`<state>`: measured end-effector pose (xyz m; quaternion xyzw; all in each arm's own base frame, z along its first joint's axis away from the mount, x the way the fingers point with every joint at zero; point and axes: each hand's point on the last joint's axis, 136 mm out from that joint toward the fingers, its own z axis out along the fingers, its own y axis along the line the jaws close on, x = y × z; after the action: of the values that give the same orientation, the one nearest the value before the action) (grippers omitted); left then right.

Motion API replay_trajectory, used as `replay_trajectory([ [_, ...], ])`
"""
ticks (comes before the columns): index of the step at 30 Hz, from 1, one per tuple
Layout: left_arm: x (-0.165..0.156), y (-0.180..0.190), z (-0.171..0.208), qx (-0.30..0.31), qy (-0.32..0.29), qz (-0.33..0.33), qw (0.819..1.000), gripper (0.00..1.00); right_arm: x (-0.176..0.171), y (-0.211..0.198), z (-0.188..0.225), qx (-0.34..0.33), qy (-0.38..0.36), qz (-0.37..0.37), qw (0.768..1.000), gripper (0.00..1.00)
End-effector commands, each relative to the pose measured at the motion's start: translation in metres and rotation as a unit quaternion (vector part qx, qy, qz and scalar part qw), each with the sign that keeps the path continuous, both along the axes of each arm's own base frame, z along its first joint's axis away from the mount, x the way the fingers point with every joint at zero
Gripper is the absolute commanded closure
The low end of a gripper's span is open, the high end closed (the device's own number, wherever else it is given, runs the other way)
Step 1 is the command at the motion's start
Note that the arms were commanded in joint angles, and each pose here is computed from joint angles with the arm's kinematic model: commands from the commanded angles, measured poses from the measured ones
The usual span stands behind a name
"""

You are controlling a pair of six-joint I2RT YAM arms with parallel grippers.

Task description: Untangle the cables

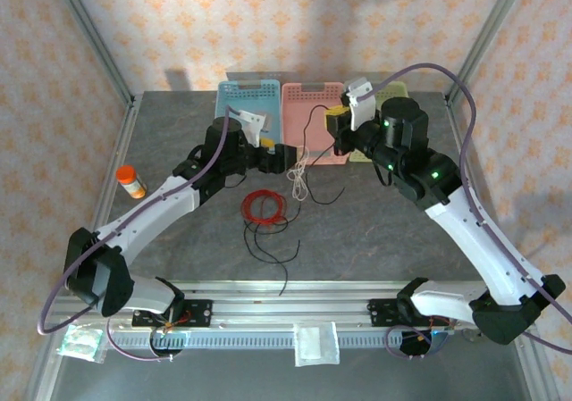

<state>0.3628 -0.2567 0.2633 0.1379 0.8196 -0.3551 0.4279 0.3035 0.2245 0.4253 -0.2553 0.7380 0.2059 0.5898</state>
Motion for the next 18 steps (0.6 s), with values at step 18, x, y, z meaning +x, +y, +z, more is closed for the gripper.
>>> replay_trajectory([
  [18, -0.011, -0.025, -0.023, -0.003, 0.01, -0.093, 0.996, 0.31, -0.016, 0.011, 0.029, 0.018, -0.038, 0.057, 0.997, 1.0],
])
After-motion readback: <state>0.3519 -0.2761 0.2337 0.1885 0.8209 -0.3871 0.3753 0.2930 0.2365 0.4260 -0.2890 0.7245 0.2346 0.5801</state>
